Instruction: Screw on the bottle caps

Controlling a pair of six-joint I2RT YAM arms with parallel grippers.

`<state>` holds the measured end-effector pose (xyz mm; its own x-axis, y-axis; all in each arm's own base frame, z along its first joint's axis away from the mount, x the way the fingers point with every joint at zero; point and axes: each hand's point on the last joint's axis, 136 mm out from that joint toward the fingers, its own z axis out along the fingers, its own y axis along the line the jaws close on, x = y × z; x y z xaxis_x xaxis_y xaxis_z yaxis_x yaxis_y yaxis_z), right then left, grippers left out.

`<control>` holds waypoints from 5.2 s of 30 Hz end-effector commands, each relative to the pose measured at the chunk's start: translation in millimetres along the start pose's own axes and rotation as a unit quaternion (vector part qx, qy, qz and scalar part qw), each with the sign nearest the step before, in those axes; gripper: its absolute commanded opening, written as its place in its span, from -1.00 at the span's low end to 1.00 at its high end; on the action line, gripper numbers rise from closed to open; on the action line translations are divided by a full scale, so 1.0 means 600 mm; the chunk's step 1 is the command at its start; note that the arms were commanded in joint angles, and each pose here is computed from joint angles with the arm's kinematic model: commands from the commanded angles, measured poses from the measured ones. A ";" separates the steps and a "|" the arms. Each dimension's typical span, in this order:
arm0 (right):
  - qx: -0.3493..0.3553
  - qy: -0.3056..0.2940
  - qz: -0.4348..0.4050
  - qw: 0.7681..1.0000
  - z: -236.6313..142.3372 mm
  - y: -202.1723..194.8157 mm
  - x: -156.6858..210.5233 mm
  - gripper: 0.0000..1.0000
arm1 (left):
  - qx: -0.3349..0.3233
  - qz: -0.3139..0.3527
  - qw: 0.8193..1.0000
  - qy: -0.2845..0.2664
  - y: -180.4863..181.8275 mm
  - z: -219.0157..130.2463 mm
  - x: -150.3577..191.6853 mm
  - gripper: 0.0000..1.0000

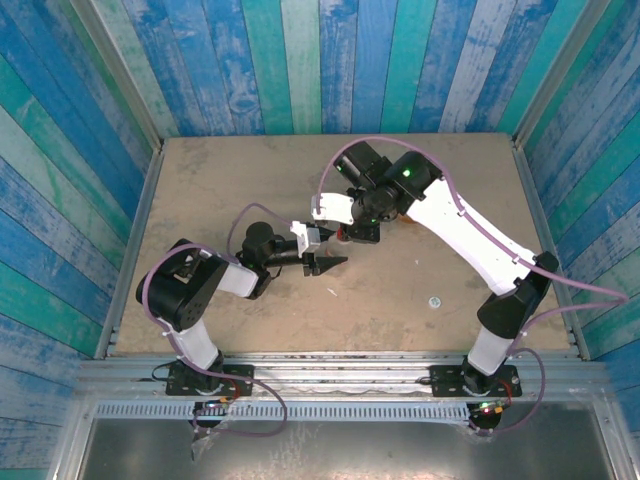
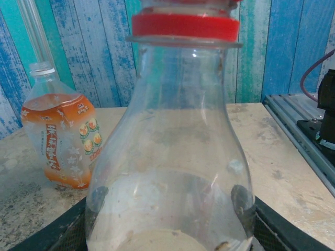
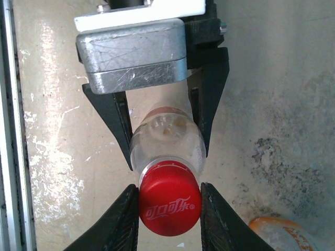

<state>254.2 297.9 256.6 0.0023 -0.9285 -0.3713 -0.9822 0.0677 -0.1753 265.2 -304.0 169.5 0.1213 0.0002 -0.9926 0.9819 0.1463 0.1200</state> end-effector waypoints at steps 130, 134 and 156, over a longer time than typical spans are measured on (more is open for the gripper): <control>-0.059 -0.034 -0.032 0.997 -0.014 -0.007 0.021 -0.14 | 0.043 -0.038 0.997 0.059 -0.016 0.006 0.039 0.21; -0.062 -0.030 -0.031 0.997 -0.008 -0.007 0.023 -0.17 | 0.043 -0.038 0.997 0.060 -0.016 0.005 0.039 0.21; -0.065 -0.023 -0.026 0.997 0.004 -0.011 0.023 -0.38 | 0.040 -0.039 0.997 0.060 -0.011 0.004 0.039 0.21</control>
<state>260.1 289.2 255.9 -0.0580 -0.8890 -0.4542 -0.9965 0.0786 -0.0267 267.8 -310.9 163.4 0.1303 0.0586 -0.9897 0.9876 0.0810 0.1349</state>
